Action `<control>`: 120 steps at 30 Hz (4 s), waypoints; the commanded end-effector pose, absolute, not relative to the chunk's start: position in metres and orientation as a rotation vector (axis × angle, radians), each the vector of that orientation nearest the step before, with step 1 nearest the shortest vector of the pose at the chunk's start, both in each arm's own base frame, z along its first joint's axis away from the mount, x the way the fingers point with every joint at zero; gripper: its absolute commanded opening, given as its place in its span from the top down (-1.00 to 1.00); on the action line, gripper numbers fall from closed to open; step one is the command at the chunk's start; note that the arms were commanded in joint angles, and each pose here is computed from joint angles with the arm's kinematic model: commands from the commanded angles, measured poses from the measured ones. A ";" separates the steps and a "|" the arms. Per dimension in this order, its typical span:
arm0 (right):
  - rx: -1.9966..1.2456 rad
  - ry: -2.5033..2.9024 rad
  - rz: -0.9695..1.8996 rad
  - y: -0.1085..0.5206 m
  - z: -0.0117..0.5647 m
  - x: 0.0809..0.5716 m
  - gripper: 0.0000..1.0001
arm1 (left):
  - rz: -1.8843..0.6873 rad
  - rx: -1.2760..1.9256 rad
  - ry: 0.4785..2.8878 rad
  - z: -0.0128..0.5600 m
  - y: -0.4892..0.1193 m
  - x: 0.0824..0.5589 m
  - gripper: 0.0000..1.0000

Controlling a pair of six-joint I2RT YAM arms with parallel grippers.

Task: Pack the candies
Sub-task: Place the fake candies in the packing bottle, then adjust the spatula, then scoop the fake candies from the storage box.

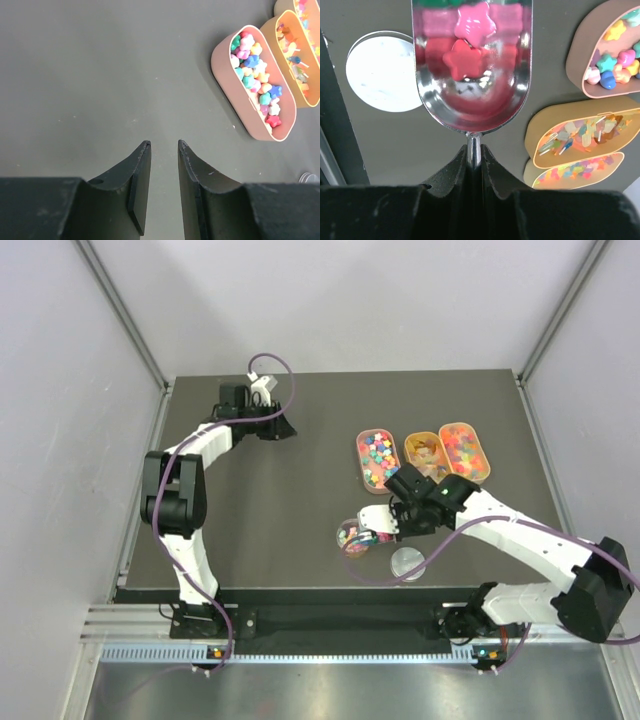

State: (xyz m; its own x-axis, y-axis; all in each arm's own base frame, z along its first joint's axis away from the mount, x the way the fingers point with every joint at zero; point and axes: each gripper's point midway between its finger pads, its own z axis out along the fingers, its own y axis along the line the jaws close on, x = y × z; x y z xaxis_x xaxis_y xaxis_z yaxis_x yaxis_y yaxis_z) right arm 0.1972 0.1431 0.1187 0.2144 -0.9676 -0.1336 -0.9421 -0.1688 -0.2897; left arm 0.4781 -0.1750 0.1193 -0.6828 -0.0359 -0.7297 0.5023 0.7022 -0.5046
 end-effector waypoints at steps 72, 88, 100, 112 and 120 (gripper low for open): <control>-0.129 2.451 0.005 -0.017 0.206 0.344 1.00 | -1.131 0.603 1.882 0.240 -0.308 0.479 0.17; 0.005 2.619 -0.082 -0.055 0.154 0.345 1.00 | -1.227 0.539 1.942 0.200 -0.306 0.482 0.20; -0.052 2.713 -0.067 -0.051 0.124 0.360 1.00 | -1.236 0.482 1.980 0.177 -0.301 0.504 0.21; -0.142 2.772 -0.044 -0.032 0.098 0.376 1.00 | -1.229 0.447 2.020 0.159 -0.288 0.513 0.22; -0.156 2.815 -0.013 -0.028 0.080 0.372 1.00 | -1.229 0.429 2.037 0.153 -0.286 0.512 0.23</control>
